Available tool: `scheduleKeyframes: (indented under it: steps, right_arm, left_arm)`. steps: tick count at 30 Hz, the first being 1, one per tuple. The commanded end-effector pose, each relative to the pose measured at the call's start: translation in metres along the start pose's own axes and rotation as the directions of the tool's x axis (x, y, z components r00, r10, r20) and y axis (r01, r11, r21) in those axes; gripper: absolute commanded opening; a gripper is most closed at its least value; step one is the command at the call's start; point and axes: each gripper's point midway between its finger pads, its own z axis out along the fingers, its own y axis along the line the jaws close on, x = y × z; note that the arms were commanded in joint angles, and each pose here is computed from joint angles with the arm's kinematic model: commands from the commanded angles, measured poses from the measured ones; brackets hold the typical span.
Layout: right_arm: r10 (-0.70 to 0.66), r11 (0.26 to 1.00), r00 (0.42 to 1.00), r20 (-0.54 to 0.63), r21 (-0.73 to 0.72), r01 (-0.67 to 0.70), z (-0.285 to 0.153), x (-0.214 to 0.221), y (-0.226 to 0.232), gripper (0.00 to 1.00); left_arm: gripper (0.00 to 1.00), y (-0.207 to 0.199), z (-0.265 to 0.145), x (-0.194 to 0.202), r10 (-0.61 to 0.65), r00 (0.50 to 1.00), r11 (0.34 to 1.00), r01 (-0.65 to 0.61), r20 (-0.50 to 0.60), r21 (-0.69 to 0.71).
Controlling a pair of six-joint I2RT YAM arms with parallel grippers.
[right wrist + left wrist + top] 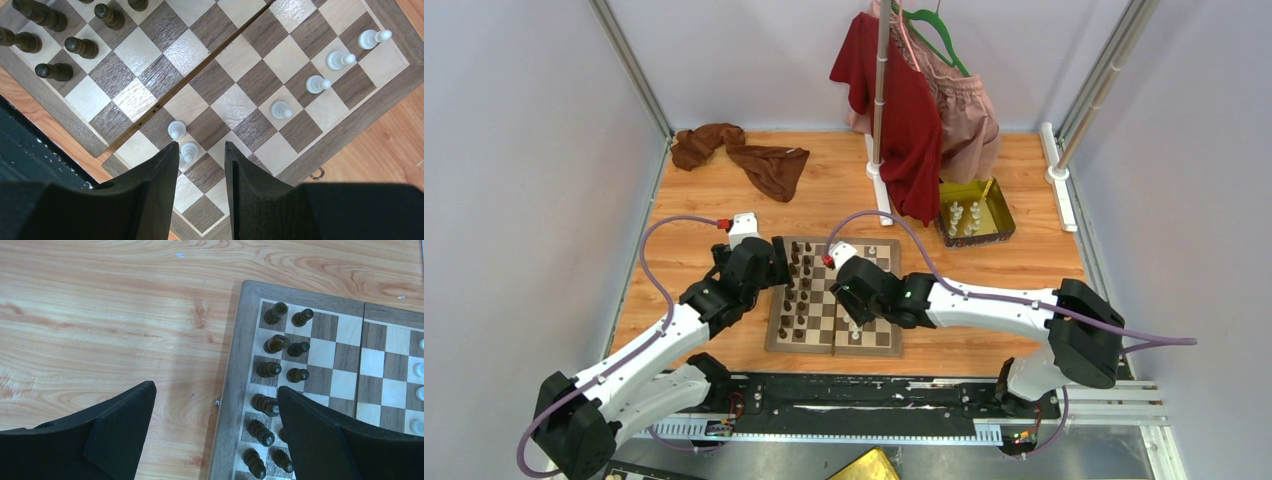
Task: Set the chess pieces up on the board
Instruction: Pick up the chess piece from the storage box.
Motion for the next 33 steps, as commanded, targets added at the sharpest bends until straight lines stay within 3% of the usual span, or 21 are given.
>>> scheduleKeyframes:
  steps: [1, 33]
  right_arm:
    - [0.004, 1.000, 1.000, -0.028, 0.020, -0.003, 0.001, 0.013, 0.004, 0.43]
    - [0.014, 1.000, 0.996, -0.084, 0.008, -0.013, 0.014, 0.034, 0.009, 0.33]
  left_arm:
    - [1.00, 0.002, -0.003, -0.003, -0.015, 1.000, 1.000, 0.015, 0.022, -0.009]
    - [1.00, 0.003, -0.001, -0.001, -0.017, 0.999, 1.000, 0.018, 0.027, -0.012]
